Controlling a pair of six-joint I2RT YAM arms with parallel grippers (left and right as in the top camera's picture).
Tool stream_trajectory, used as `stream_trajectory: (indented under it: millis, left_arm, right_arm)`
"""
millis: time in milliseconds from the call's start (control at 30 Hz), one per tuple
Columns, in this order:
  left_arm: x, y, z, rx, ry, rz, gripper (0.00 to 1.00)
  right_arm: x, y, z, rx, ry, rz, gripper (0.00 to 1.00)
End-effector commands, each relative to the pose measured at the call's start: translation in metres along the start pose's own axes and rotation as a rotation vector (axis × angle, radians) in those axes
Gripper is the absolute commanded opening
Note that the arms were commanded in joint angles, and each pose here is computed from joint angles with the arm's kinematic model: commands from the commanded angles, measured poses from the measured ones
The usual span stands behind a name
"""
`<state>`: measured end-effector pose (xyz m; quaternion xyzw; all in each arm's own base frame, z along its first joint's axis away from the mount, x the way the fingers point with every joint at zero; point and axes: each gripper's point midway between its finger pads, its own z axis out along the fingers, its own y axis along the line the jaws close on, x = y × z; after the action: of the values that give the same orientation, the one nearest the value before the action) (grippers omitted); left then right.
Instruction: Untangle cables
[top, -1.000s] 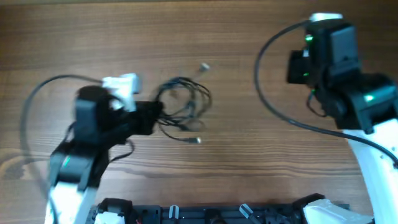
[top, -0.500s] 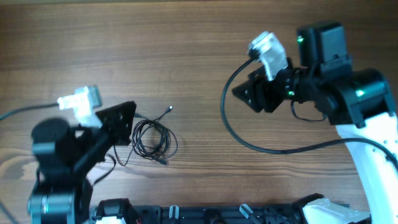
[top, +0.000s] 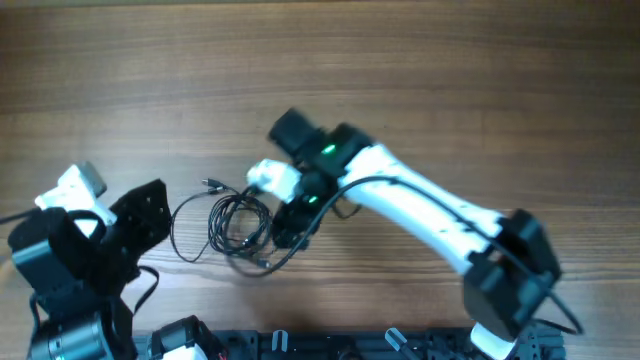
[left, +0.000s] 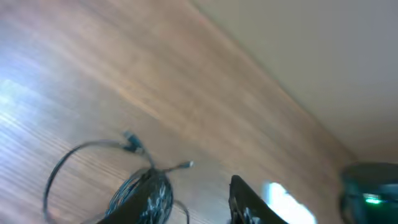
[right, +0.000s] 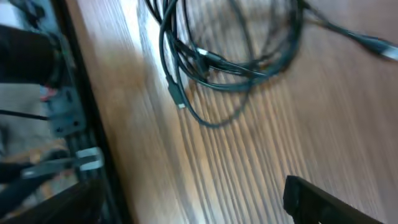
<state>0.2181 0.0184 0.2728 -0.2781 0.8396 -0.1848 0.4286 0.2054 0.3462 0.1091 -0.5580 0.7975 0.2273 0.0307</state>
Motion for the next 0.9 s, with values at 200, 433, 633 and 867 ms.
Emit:
stream_trajectory:
  millis: [200, 433, 633, 867]
  left_arm:
    - [0.017, 0.006, -0.006, -0.029, 0.066, 0.002, 0.32]
    - [0.020, 0.006, -0.007, -0.027, 0.077, -0.002, 0.33]
    - [0.024, 0.001, -0.007, 0.001, 0.098, -0.007, 0.33]
    - [0.035, -0.018, -0.007, 0.122, 0.159, -0.016, 0.40]
  right_arm:
    - [-0.007, -0.033, 0.082, 0.090, 0.063, -0.065, 0.99]
    - [-0.023, -0.061, 0.077, 0.235, 0.016, 0.054, 0.04]
    - [-0.079, -0.040, -0.209, 0.673, -0.417, 0.111, 0.04]
    - [-0.061, 0.112, -0.404, 0.526, -1.051, -0.143, 0.04]
